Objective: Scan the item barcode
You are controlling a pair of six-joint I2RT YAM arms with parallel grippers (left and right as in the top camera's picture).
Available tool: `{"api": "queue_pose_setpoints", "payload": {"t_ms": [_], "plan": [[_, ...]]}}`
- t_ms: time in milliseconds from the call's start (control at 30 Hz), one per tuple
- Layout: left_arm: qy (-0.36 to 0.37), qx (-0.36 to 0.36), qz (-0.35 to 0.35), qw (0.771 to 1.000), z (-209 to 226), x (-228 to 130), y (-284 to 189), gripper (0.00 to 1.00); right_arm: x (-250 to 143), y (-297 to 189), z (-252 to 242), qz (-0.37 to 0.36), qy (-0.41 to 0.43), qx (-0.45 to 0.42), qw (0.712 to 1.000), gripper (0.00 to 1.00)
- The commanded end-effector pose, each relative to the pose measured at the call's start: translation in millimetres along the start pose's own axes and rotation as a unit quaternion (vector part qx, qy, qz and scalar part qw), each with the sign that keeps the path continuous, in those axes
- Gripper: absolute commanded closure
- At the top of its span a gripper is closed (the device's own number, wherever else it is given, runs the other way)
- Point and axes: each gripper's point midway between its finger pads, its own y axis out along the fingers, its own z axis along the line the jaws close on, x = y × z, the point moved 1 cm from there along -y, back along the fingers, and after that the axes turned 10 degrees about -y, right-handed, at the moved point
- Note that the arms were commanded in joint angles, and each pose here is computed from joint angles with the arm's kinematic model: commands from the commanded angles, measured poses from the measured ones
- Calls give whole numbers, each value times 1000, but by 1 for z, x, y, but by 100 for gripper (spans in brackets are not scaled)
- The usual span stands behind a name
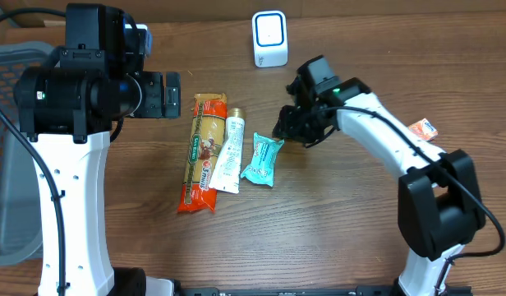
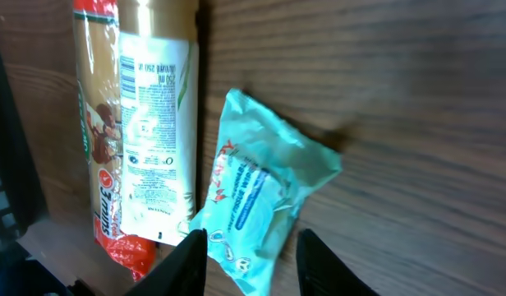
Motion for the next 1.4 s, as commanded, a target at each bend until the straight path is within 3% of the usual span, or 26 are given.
{"api": "queue_pose_setpoints", "payload": {"t_ms": [0,400,633,933,1100,1367], "plan": [[12,-1,-1,1000,-2,2,0,0,-14,23,3,28,5,-14,1000,66],[12,-1,-1,1000,-2,2,0,0,-30,55,64,27,-81,14,996,65],[12,-1,-1,1000,-2,2,0,0,-45,78,75,48,-101,16,994,64],[12,-1,-1,1000,-2,2,0,0,-59,81,50,83,-77,-28,993,68],[12,-1,-1,1000,-2,2,0,0,-59,63,4,103,-32,-91,990,69],[12,-1,-1,1000,-2,2,0,0,-39,25,-41,88,-1,-92,992,72]]}}
